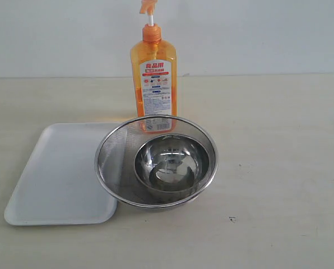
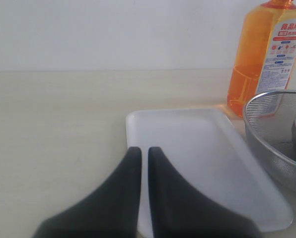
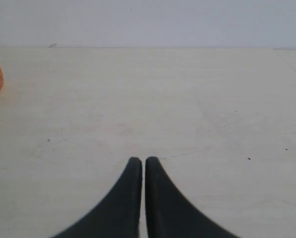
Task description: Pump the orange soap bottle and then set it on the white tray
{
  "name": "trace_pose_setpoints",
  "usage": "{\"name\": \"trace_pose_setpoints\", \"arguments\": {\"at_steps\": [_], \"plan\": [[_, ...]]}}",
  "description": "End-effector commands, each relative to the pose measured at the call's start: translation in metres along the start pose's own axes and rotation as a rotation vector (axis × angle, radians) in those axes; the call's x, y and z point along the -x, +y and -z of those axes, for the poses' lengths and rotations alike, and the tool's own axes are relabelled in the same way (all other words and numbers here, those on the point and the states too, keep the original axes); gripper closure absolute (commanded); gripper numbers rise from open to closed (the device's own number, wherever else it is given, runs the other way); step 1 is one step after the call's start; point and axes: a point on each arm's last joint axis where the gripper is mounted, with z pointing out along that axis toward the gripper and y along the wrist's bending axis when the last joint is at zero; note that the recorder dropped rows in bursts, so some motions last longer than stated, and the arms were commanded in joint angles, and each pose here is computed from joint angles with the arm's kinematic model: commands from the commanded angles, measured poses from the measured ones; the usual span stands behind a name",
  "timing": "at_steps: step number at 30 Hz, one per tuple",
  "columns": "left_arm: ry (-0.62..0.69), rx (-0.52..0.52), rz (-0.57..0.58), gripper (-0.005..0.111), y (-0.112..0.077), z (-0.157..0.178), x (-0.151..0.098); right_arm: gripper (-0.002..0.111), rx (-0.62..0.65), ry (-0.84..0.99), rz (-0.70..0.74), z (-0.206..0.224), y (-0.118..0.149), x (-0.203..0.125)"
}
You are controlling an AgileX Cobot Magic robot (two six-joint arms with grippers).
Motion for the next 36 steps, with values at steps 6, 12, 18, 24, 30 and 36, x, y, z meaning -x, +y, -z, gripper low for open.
{"name": "trace_pose_setpoints", "arguments": {"at_steps": [6,12,18,24,30,36], "plan": [[0.001,0.002,0.005,0.102,0.0001,-0.0001,-0.0012,0.108,-0.003,-0.013,0.013,0.0000,-0.0003,-0.0002],[0.001,0.002,0.005,0.102,0.0001,-0.0001,-0.0012,0.108,-0.003,-0.013,0.015,0.0000,-0.0003,-0.0002],[0.001,0.002,0.005,0.102,0.0001,-0.0001,-0.0012,0.108,-0.003,-0.013,0.015,0.0000,-0.0003,-0.0002],[0.001,0.002,0.005,0.102,0.0001,-0.0001,-0.0012,0.108,-0.003,-0.013,0.014,0.0000,-0.0002,-0.0002],[0.001,0.002,0.005,0.102,0.0001,-0.0001,-0.0012,0.108,-0.003,-0.013,0.014,0.0000,-0.0002,-0.0002],[0.001,0.002,0.005,0.102,0.0001,-0.0001,-0.0012,0.108,-0.003,-0.030,0.010,0.0000,-0.0002,0.0014]]}}
